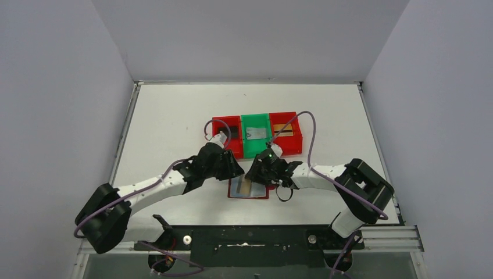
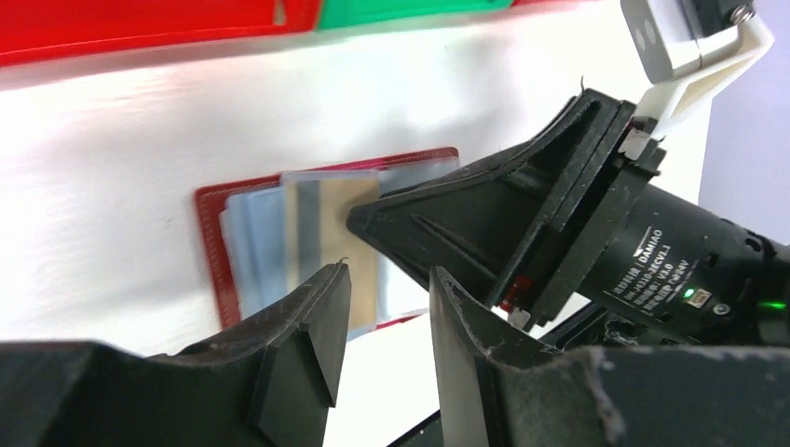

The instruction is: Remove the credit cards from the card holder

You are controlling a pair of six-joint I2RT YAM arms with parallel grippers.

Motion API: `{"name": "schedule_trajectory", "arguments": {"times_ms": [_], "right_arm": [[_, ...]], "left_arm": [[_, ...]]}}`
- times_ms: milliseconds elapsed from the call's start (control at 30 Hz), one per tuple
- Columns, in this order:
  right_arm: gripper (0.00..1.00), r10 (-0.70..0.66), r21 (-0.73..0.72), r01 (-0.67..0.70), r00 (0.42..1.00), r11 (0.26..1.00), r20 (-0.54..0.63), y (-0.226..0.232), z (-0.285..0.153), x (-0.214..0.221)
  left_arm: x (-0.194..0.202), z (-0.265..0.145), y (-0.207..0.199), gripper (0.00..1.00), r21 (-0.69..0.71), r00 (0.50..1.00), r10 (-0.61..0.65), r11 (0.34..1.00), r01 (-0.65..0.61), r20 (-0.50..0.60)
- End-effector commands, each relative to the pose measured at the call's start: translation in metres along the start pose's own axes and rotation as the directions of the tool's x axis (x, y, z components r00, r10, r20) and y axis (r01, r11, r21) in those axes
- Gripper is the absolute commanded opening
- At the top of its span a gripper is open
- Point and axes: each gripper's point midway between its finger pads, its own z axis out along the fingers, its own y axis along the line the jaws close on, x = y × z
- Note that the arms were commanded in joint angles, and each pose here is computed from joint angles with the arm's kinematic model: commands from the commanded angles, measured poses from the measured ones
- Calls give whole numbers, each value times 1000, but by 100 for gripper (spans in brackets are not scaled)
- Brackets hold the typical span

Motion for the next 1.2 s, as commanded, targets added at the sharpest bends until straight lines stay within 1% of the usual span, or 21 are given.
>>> {"name": "schedule_trajectory", "arguments": {"times_ms": [0, 33, 167, 267, 367, 533, 667, 933, 1033, 1167], "right_arm": [[38, -174, 290, 165, 985, 943, 3, -46, -9, 1], [39, -197, 307, 186, 980, 933, 5, -42, -11, -1], [51, -268, 380, 237, 963, 894, 31, -30, -20, -12], [56, -312, 389, 274, 949, 880, 38, -13, -24, -15], [59, -329, 373, 294, 944, 880, 30, 1, -20, -10], [63, -307, 337, 285, 952, 897, 11, 16, -6, 2], [68, -264, 360, 247, 964, 900, -1, 8, 2, 9], [76, -248, 347, 235, 969, 908, -7, 9, 5, 14], [76, -253, 373, 241, 967, 896, -16, 4, 8, 15], [73, -287, 439, 270, 957, 857, -28, -7, 8, 18]], "left_arm": [[-22, -33, 25, 37, -106, 981, -57, 991, 78, 183], [-24, -41, 30, 38, -111, 974, -73, 989, 99, 214], [-28, -71, 52, 40, -142, 942, -115, 976, 167, 316], [-30, -89, 61, 41, -144, 922, -125, 971, 189, 366], [-31, -100, 66, 43, -137, 911, -129, 971, 197, 392], [-28, -101, 70, 43, -157, 917, -117, 969, 189, 382], [-27, -99, 69, 43, -153, 923, -115, 971, 182, 367], [-23, -96, 67, 43, -136, 929, -119, 975, 176, 349], [-22, -94, 65, 44, -129, 932, -122, 976, 175, 340], [-20, -92, 65, 44, -134, 937, -117, 977, 169, 329]]}}
